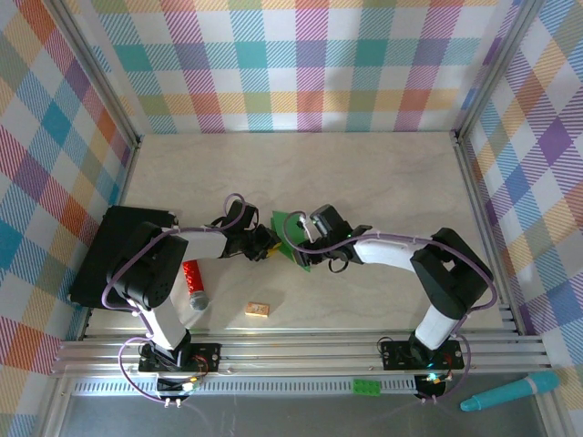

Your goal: Fold a paper plane with a square sheet of paper (pick it up from the middle)

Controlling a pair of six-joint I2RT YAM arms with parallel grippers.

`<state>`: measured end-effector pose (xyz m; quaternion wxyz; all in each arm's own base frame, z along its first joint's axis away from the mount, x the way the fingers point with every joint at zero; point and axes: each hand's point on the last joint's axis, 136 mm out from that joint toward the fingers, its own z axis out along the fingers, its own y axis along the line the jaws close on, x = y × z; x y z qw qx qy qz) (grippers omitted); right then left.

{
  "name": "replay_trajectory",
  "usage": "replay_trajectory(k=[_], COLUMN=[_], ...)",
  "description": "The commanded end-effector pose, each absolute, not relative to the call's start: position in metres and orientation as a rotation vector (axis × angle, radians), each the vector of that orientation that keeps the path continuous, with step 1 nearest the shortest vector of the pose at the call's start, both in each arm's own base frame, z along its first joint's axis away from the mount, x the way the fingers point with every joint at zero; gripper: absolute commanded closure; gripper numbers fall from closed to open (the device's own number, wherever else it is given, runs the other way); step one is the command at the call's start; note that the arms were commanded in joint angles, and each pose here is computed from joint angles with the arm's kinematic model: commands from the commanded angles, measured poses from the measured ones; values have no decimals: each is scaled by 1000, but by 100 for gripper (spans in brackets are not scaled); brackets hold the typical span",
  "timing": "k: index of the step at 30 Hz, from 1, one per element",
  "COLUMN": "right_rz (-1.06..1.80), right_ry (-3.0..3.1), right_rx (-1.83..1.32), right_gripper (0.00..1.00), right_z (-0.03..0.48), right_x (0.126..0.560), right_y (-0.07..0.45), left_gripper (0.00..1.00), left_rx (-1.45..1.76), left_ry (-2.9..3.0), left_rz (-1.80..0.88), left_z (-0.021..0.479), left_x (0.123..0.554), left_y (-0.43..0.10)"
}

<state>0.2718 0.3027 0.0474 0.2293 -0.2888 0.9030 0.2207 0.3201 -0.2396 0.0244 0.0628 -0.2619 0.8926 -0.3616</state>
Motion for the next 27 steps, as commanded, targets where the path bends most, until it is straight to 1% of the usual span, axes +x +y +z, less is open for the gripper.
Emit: replay_trajectory(k=[1,8,15,22,27], right_rz=[521,559,624,629,660], right_ry=[2462,2469,2474,2518,2531], right_rx=[-802,-761,-739,-705,-685], right_gripper=[53,61,64,68,69], right_z=[59,59,59,46,42], right_x=[275,275,276,280,280], right_y=[302,306,309,306,306], left_gripper=[76,76,74,68,60], left_rx=[-811,-738,-652,-559,-503], left_ry=[2765,2647,2507,2407,2376], left_rz=[-1005,-1113,-1215,-1341,-1406], left_z=[9,36,65,77,75], left_x=[307,319,327,331,329], left_y=[-234,-241,-241,-249,-255])
